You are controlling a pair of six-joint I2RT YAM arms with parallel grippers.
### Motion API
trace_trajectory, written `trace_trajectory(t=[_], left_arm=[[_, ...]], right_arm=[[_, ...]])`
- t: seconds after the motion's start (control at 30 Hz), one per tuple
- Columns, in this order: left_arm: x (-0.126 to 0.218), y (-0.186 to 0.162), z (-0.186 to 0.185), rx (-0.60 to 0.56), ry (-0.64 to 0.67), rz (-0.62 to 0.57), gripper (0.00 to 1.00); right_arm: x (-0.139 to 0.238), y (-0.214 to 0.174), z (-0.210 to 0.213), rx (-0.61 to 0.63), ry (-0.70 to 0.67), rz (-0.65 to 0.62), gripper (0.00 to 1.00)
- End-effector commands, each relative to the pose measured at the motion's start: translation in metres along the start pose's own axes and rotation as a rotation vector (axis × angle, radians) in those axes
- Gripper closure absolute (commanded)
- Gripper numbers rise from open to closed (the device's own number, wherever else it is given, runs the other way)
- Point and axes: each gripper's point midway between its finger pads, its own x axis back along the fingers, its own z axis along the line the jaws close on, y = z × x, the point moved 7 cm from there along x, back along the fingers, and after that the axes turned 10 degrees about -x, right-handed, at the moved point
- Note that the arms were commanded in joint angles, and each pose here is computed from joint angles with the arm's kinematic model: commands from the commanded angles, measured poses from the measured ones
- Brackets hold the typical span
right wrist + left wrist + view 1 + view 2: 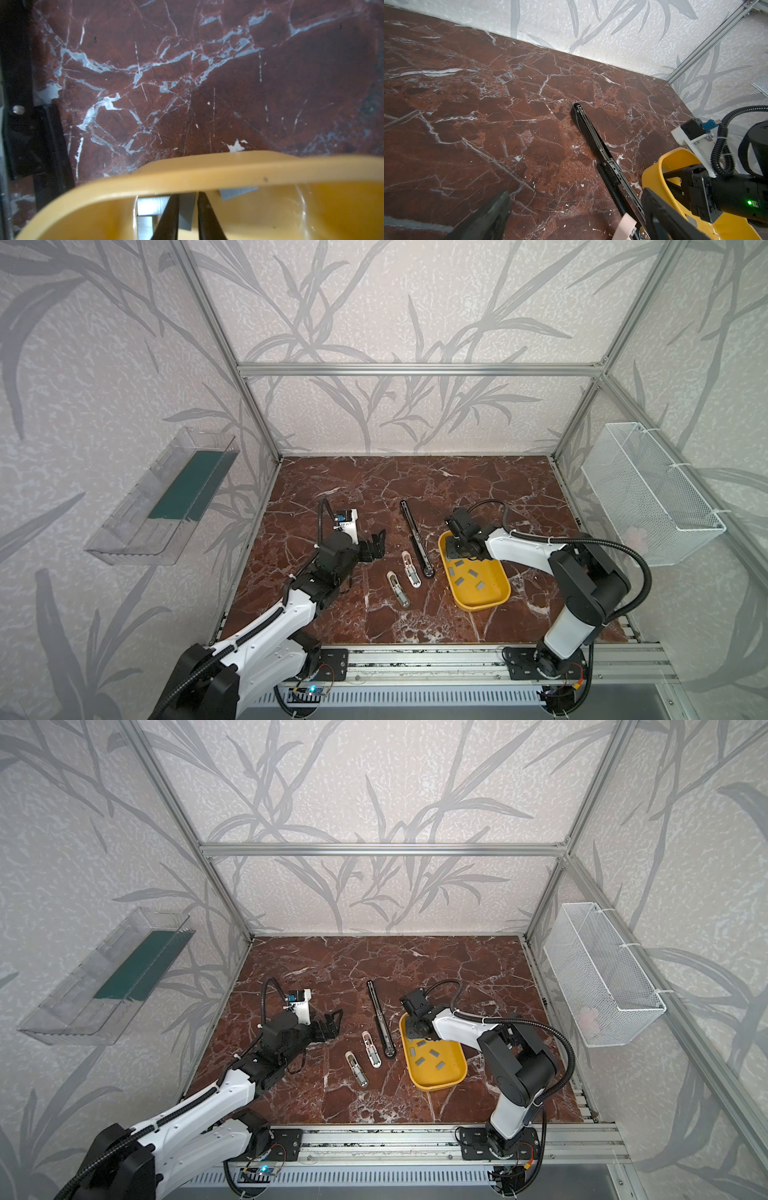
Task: Load the staples into the stapler
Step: 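Lower the right gripper into the yellow tray and grasp a staple strip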
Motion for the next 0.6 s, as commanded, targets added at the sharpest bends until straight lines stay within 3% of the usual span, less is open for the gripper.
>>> trace_trajectory(t=[0.0, 0.57], left_arm=[[0.0008, 0.0010, 0.0005, -0.001, 0.006, -0.009, 0.02], [-0.0004, 0.0005, 0.0001, -0.005, 0.005, -0.005, 0.02]], right_arm=[[-0.0057, -0.0064, -0.0074, 0.017, -0.063, 0.050, 0.81], [0.0008, -0.0074, -0.0104, 0.004, -0.057, 0.029, 0.82]])
